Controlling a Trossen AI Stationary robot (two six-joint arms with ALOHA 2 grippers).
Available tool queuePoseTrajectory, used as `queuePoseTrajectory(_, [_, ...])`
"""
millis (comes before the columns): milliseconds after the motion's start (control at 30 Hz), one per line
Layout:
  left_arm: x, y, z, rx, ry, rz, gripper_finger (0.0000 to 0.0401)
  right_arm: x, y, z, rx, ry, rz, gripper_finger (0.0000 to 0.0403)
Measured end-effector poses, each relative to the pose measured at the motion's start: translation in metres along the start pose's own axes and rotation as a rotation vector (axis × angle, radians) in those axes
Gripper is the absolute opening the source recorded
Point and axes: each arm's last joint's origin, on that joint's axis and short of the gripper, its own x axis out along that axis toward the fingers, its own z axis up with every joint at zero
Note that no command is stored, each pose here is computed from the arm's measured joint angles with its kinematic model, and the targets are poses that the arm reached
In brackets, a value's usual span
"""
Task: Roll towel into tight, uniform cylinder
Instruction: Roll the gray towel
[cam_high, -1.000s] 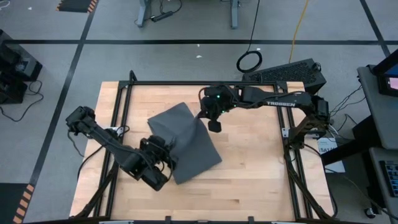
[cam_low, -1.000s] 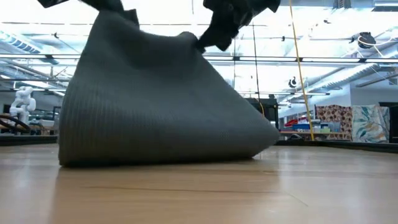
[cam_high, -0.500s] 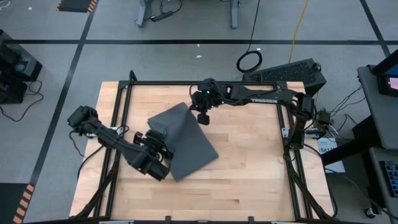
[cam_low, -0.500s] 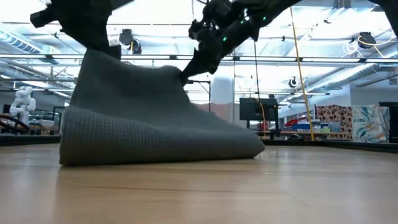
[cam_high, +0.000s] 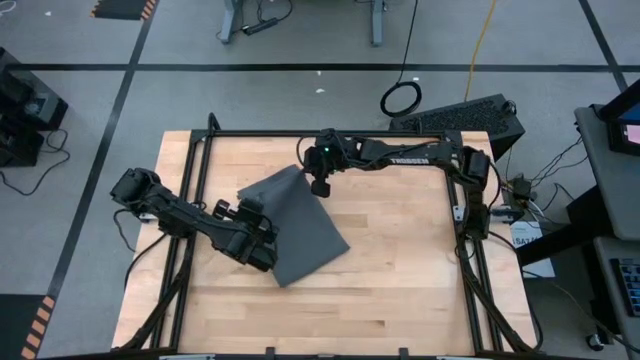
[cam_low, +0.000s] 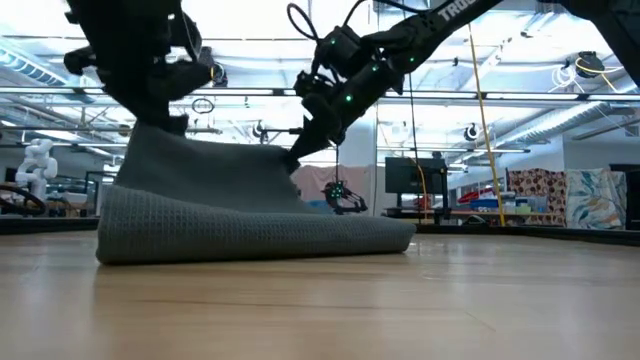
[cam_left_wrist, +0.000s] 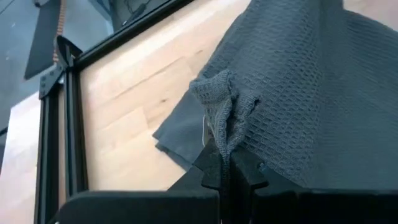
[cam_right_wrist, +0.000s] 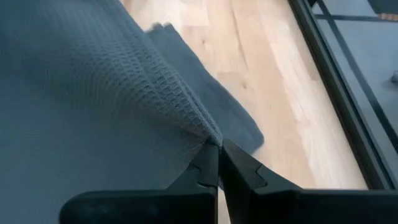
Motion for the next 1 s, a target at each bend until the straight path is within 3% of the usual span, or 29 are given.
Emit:
queuePoseTrajectory(333, [0.023,0.003,-0.009,-0.016,0.002,0.039,0.0009,0.006,-0.004,-0.005,-0.053,0.045,-0.134,0.0])
queuePoseTrajectory(1000, [0.05,0.012,-0.013,-0.012,0.014,0.13,0.0011,0.008,-0.008,-0.001,-0.073,-0.006,-0.16,0.0])
